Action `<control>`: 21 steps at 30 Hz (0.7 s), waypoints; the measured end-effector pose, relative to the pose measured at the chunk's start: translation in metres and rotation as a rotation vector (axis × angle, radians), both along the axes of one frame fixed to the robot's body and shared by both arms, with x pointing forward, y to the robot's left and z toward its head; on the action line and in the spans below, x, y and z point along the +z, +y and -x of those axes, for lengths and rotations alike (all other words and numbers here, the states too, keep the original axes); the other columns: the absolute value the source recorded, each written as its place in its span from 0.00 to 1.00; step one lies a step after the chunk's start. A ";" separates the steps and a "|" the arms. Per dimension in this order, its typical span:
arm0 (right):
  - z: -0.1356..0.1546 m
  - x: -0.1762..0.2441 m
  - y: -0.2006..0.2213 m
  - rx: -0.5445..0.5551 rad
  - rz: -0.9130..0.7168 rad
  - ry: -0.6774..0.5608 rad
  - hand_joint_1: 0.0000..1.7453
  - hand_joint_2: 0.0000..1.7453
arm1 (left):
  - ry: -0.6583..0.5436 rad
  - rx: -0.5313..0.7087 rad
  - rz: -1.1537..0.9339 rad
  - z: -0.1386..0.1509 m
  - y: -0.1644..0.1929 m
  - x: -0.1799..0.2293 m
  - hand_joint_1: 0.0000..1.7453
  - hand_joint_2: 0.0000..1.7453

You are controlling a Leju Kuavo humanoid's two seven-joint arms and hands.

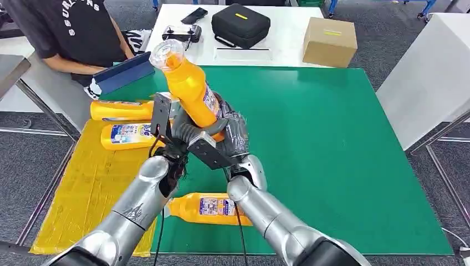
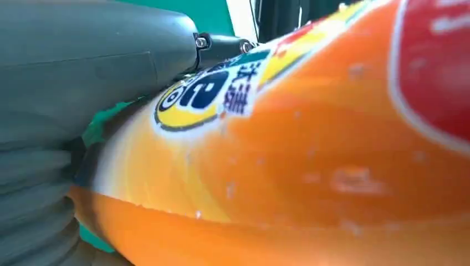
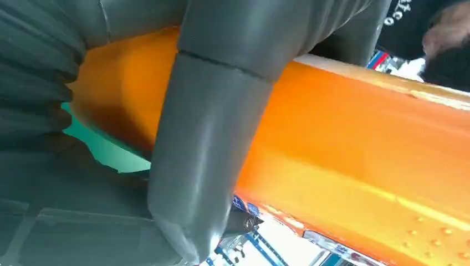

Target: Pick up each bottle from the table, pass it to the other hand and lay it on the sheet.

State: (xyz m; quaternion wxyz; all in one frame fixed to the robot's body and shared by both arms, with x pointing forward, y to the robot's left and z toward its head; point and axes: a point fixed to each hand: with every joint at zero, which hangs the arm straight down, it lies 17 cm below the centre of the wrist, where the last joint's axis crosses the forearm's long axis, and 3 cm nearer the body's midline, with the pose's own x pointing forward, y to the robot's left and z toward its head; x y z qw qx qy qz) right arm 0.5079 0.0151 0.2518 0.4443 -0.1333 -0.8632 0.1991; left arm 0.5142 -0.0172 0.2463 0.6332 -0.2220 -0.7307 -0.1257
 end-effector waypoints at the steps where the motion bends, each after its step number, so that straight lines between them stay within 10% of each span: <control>1: 0.000 -0.001 0.002 0.005 0.007 0.002 1.00 1.00 | 0.004 0.006 0.003 -0.001 0.002 -0.002 0.00 1.00; 21: 0.005 -0.036 0.005 0.013 0.182 -0.007 1.00 1.00 | -0.044 0.140 0.015 -0.010 0.050 0.003 0.00 1.00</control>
